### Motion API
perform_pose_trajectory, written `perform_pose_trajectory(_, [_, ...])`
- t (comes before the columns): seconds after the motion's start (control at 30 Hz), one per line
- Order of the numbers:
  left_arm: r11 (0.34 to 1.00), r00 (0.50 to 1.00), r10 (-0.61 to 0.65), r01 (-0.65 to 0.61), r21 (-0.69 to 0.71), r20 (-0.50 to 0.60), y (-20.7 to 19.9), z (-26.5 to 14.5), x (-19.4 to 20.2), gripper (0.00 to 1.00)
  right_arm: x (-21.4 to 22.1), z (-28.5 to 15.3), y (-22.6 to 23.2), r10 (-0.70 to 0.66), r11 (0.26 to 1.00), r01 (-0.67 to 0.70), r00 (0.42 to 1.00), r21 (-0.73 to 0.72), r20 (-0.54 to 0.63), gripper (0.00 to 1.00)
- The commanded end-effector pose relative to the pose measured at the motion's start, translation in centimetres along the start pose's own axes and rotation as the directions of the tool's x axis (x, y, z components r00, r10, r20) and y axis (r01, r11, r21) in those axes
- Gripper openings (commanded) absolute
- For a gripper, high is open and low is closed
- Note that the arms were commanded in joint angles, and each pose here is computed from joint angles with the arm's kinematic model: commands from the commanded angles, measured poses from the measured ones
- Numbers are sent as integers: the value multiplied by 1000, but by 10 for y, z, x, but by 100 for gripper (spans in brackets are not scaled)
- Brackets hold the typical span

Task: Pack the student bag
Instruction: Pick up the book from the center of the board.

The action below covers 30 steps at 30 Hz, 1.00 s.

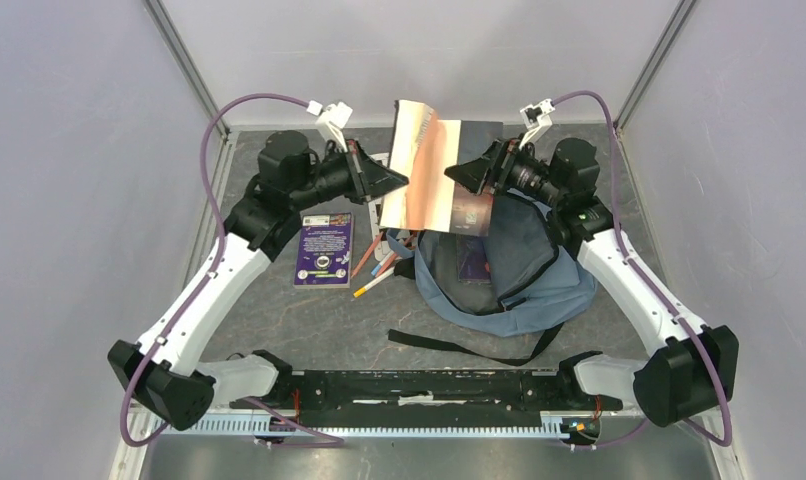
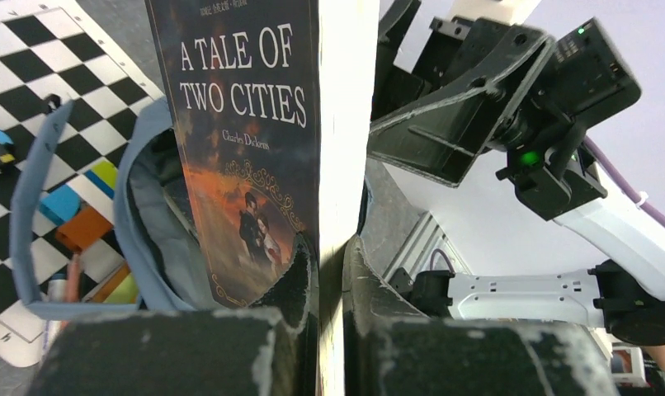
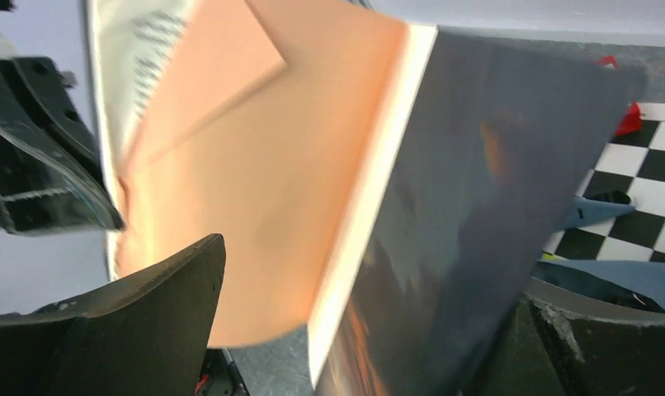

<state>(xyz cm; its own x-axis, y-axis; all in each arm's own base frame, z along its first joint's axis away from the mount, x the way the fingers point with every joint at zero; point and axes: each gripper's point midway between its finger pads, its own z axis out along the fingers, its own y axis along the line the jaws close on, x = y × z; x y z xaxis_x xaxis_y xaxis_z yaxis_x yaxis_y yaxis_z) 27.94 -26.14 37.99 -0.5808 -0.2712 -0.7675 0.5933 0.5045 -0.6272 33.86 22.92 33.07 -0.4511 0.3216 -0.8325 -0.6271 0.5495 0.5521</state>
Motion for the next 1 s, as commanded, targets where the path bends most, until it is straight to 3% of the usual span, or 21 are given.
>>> perform_pose_trajectory(0.0, [984,975,77,-108,142,211,-59,-2,-54,2,-39,-2,40,-13,992,23,996,-121,89,98])
perform_pose_trajectory(0.2, [988,978,88,-110,111,187,-62,16,-39,2,-41,-4,40,97,991,-87,990,-101,103,98])
perform_pose_trajectory(0.5, [982,979,157,-141,-125,133,-57,44,-8,2,-47,2,42,173,984,-169,982,-50,74,98])
perform_pose_trajectory(0.73, [973,978,197,-185,-141,74,-66,63,14,2,-36,5,43,200,980,-199,979,-23,40,98])
perform_pose_trajectory(0.97, [954,964,262,-251,-166,44,-75,79,22,2,-12,10,19,175,974,-168,984,150,-33,96])
